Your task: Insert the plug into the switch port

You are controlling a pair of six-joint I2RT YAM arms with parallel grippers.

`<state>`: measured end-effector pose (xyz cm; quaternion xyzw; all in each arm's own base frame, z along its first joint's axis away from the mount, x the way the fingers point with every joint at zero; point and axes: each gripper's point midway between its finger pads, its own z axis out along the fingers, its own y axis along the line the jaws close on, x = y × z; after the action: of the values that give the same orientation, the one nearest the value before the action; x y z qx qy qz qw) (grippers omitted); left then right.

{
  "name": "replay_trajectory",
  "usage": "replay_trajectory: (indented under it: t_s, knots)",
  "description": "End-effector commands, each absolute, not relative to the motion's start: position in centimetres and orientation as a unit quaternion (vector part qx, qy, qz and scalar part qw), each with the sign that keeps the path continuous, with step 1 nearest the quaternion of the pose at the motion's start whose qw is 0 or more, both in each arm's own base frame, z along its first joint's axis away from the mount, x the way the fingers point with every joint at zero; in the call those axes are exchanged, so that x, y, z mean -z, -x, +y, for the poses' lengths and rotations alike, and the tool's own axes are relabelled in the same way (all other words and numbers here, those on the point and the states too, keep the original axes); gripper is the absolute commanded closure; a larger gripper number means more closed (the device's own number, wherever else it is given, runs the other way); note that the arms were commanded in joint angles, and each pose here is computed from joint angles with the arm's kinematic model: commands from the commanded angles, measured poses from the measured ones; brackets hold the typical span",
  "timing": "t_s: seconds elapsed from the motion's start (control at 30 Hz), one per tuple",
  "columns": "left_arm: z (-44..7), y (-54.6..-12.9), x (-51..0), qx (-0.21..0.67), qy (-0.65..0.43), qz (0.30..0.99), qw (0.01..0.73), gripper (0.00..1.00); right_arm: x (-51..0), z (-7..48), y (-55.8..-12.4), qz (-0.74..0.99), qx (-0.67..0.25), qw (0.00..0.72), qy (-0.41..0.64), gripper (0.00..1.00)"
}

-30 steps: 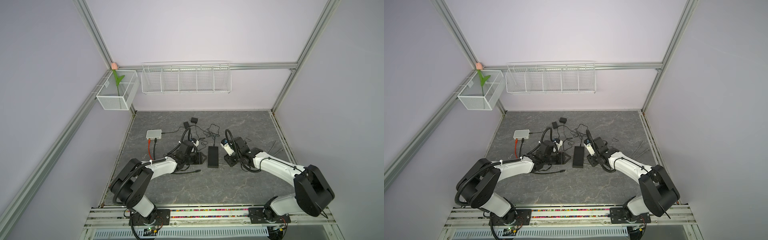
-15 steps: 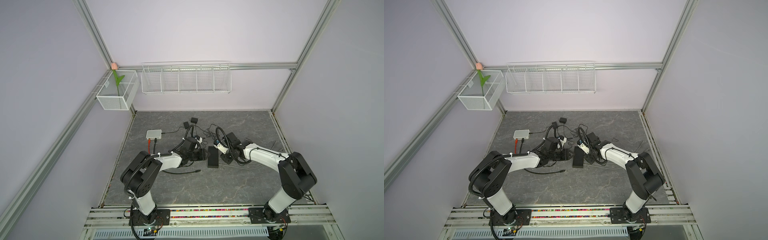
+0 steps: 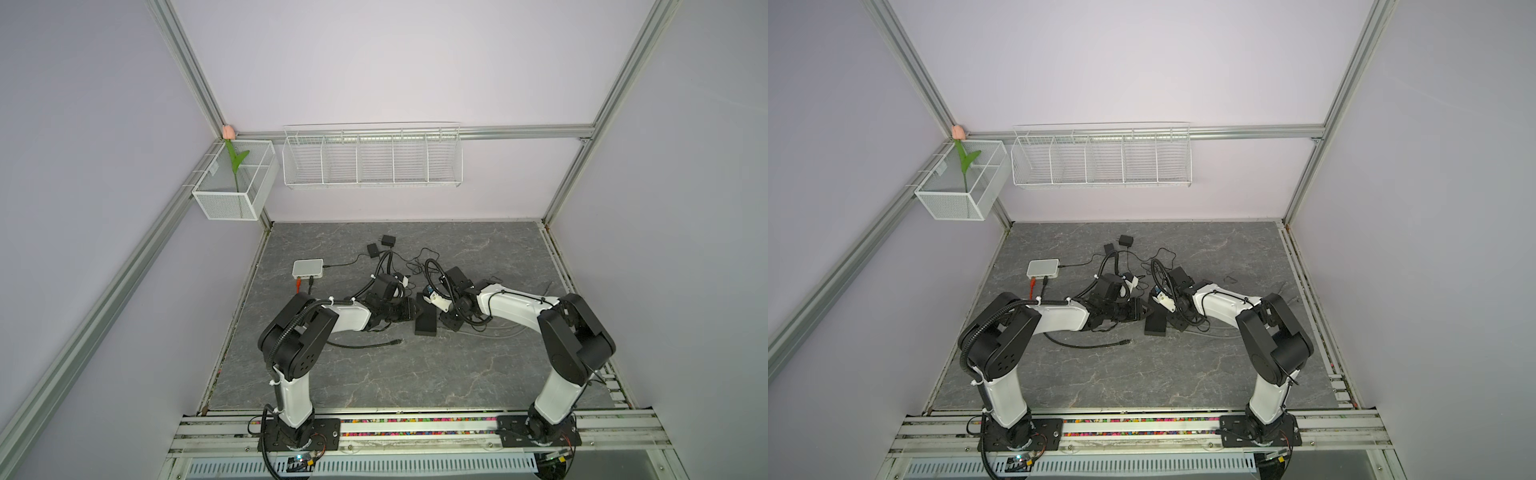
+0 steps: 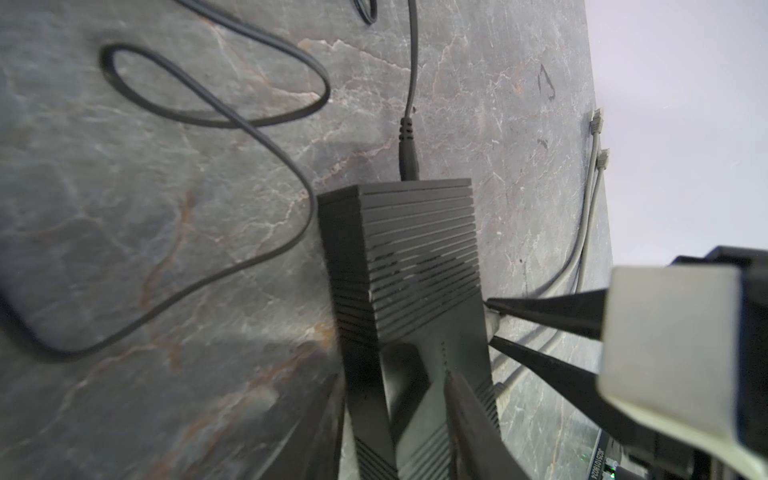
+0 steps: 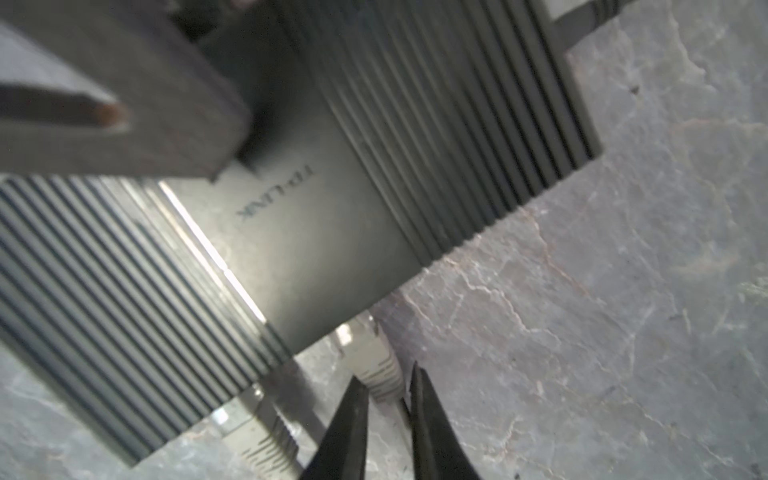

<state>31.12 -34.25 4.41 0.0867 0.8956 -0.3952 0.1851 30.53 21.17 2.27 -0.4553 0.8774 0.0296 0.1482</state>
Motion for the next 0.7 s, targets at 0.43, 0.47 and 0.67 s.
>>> replay_trajectory:
  t_s: [0.43,0.47,0.67]
  knots:
    - [-35.2,-31.4,-3.7,0.384,-0.105,0.901,0.171,0.67,-3.1,25.0,-30.6,0.848,-0.066,0.166,0.500,0.93]
    - [-35.3,-31.1,-3.6,0.383,-0.110,0.902,0.168,0.67,-3.5,25.5,-30.7,0.844,-0.077,0.175,0.501,0.93]
    - [-35.4,-29.6,-2.5,0.381,-0.133,0.904,0.142,0.67,-4.7,27.2,-31.5,0.831,-0.095,0.199,0.511,0.93]
